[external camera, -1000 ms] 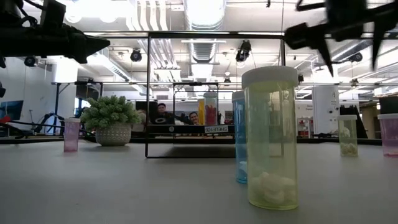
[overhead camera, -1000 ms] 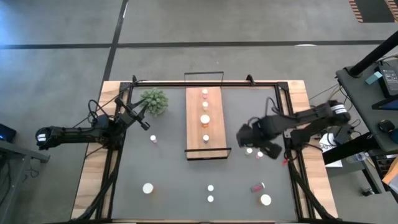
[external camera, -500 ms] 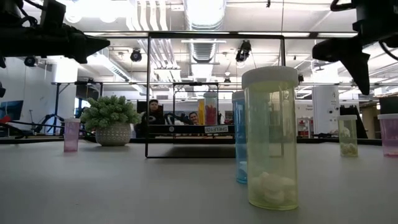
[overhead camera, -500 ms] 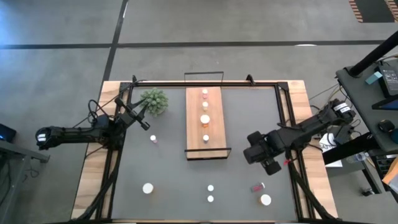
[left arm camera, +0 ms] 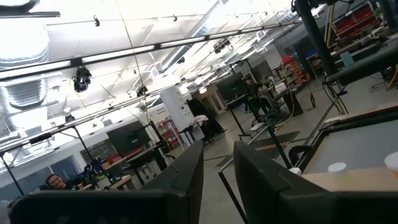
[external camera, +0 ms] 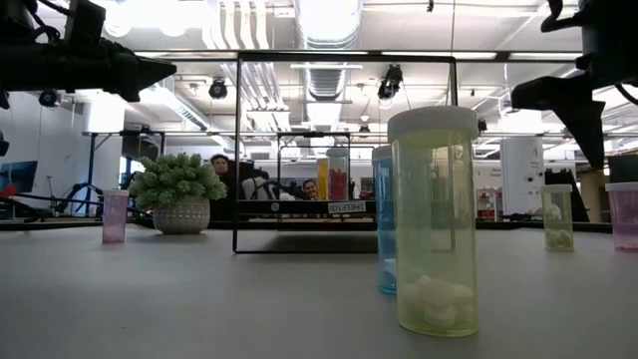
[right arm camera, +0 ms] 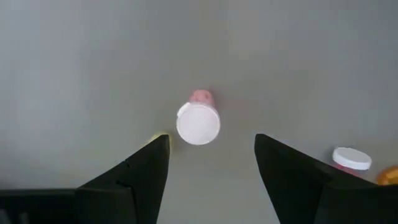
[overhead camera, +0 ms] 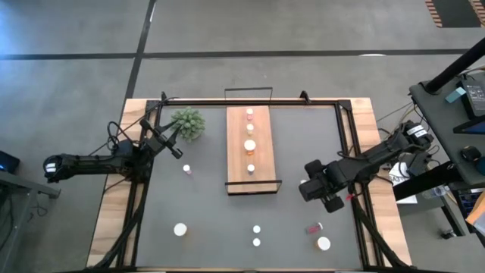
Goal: Pick and place medicine bottles onto shelf by color
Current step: Put the right pink pill bottle aligned with the other pink pill bottle on the shelf
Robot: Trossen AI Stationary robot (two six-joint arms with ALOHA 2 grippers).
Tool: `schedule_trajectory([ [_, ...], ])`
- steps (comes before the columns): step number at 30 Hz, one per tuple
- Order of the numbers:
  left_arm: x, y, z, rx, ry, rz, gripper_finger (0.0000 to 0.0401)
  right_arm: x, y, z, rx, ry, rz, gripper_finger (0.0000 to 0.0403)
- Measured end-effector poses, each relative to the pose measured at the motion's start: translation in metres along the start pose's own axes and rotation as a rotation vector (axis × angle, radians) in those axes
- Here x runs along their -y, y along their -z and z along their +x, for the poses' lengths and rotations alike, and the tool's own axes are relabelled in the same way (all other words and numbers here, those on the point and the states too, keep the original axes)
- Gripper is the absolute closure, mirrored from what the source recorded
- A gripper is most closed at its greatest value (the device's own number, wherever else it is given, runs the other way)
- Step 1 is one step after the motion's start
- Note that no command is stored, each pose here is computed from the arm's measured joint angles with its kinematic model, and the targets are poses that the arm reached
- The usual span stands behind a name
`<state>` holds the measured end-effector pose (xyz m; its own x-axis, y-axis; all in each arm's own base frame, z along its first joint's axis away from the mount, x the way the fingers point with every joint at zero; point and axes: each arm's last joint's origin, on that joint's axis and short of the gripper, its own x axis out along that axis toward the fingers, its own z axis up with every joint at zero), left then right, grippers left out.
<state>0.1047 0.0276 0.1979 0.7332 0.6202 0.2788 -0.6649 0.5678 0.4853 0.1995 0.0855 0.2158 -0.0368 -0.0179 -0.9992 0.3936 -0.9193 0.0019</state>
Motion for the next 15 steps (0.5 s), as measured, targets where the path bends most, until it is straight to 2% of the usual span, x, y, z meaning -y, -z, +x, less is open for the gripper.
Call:
schedule_trajectory([
  [11, 0.0, 0.0, 0.0, 0.0, 0.0, 0.0, 0.0329, 0.0, -0.006, 0.011, 0.041, -0.015, -0.001, 0.0179],
  [15, 0.0, 0.0, 0.0, 0.0, -0.001, 0.0, 0.0329, -0.001, -0.004, 0.018, 0.012, -0.026, -0.001, 0.0179],
])
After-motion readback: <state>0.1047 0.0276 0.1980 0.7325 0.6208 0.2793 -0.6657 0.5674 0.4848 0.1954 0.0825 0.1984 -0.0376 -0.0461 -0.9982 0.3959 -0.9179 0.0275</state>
